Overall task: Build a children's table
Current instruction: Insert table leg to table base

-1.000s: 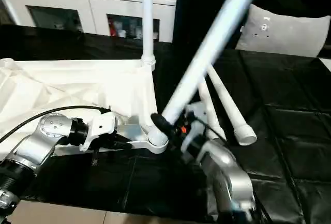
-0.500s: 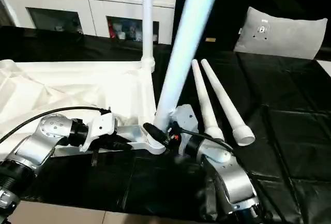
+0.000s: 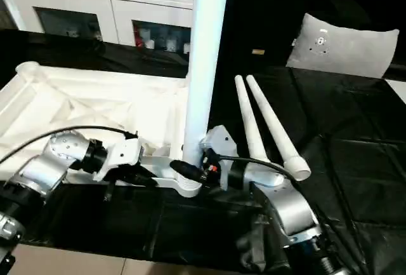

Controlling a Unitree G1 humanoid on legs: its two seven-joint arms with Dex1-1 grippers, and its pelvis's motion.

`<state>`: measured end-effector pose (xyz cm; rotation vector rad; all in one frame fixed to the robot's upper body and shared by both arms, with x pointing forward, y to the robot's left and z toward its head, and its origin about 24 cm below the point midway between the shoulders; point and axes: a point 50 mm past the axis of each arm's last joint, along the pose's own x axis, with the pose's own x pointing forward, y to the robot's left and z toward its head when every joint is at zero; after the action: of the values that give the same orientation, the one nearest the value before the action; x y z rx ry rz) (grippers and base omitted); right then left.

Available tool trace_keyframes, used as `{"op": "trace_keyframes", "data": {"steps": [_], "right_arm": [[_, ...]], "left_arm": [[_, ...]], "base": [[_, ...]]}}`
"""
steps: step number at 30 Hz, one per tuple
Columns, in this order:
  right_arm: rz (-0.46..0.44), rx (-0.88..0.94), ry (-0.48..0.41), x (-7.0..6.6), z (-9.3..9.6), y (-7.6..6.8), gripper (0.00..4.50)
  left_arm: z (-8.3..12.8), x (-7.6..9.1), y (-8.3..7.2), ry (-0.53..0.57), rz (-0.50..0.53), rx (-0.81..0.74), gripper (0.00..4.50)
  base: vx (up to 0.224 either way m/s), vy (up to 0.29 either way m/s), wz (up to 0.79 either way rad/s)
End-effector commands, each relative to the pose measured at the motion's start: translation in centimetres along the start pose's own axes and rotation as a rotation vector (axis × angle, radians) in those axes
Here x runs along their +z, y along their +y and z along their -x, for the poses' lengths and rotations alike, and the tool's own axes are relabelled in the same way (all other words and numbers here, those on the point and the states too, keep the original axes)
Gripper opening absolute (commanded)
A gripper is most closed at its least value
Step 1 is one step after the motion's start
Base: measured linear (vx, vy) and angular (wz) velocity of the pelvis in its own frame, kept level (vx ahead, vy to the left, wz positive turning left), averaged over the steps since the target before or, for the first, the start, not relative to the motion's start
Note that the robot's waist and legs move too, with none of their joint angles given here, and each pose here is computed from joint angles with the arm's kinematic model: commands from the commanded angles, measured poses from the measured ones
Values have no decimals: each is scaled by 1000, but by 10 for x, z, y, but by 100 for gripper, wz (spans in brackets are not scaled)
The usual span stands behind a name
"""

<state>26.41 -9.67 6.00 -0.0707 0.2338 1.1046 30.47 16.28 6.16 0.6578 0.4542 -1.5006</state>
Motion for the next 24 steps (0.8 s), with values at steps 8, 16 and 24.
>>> {"op": "trace_keyframes", "data": {"steps": [8, 16, 24], "right_arm": [[-161, -65, 161, -50, -12, 18, 189], [-170, -335, 112, -42, -18, -9, 189], [-184, -326, 97, -39, -23, -12, 189]], "left_arm": [[28, 5, 10, -8, 8, 201, 0], [17, 10, -41, -38, 174, 284, 0], [-1, 33, -36, -104, 223, 382, 0]], "base": [[0, 0, 0], [0, 0, 0], [0, 0, 0]]}}
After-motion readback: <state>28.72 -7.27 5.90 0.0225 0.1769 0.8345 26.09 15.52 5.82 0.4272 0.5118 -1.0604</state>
